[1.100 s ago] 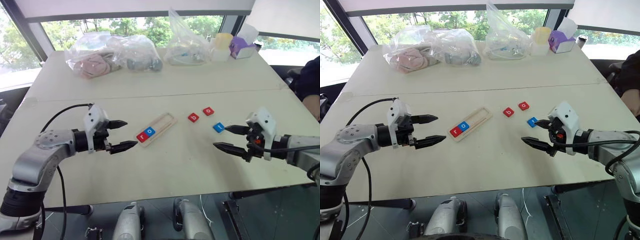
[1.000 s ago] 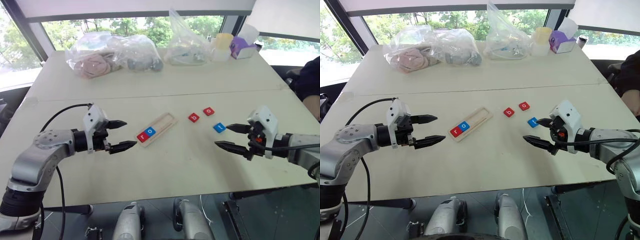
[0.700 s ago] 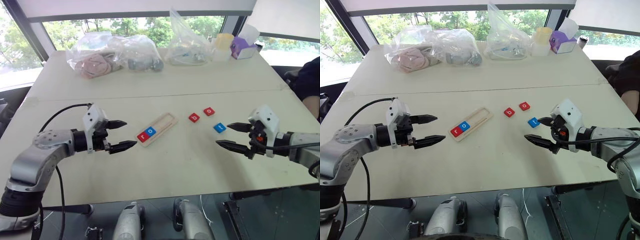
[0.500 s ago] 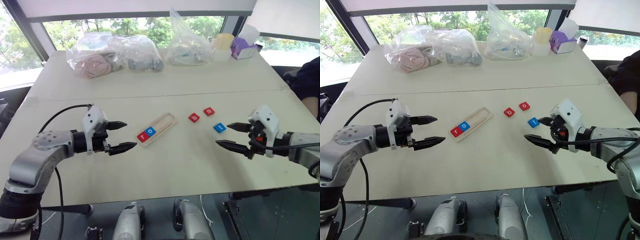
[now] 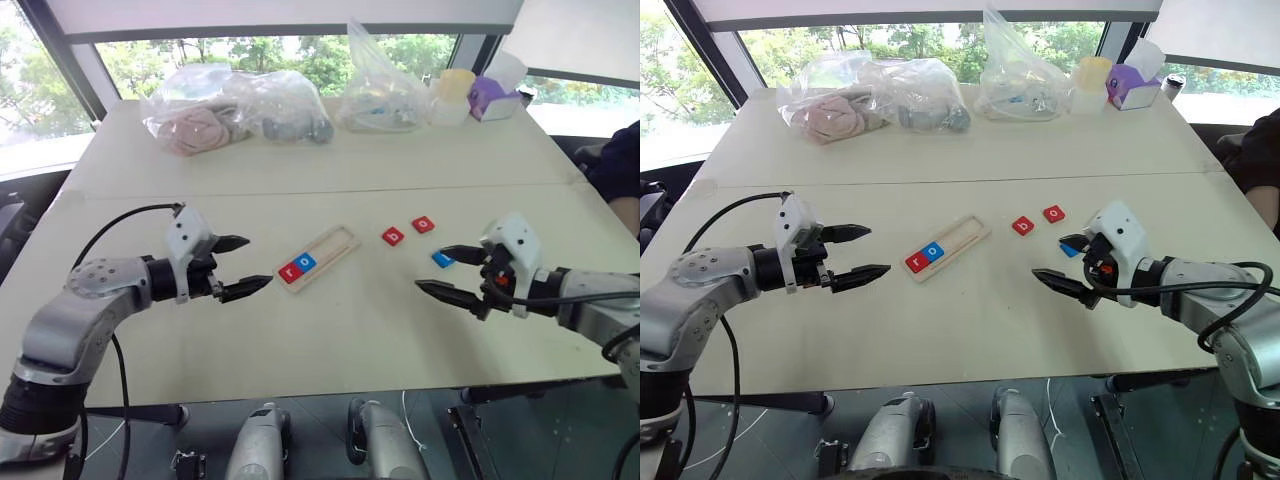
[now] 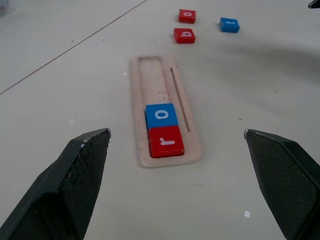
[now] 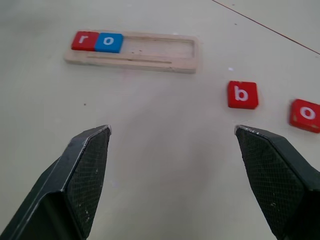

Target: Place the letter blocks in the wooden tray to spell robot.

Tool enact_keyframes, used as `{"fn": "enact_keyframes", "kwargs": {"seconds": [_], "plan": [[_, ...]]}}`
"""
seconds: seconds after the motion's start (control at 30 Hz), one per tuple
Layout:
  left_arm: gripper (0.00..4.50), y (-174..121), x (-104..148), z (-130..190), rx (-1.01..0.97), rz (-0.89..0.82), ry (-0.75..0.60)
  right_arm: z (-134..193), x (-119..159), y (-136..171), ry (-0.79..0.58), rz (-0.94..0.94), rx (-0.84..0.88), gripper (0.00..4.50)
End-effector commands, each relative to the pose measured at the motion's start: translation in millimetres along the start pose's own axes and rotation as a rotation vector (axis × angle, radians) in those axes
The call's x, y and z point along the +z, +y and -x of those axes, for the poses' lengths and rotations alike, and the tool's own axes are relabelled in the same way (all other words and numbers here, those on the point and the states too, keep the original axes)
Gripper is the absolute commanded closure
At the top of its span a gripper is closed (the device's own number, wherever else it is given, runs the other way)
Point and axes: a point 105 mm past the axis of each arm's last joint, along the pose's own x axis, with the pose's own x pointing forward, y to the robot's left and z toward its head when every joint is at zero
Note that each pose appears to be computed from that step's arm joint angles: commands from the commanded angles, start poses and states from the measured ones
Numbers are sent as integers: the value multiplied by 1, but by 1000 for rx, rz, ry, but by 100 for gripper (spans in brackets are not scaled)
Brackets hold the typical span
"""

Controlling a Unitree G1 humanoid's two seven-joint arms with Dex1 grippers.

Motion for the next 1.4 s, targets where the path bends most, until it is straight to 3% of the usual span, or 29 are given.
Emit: {"fn": "enact_keyframes", "kwargs": {"seconds": [0.03, 0.2, 0.63, 0.9, 1.4], "plan": [[0, -12, 2, -25, 25, -77, -5, -5, 7, 8, -35, 28, 4, 43], [0, -16, -9, -48, 77, -64, 19, -7, 1, 18, -26, 28, 4, 43], [0, -7, -23, -70, 176, -100, 65, -7, -8, 28, -33, 1, -64, 43], [0, -17, -28, -73, 132, -90, 78, -6, -9, 28, -30, -2, -79, 43], [0, -13, -63, -75, 172, -95, 203, -9, -7, 29, -26, 15, -74, 43]]}}
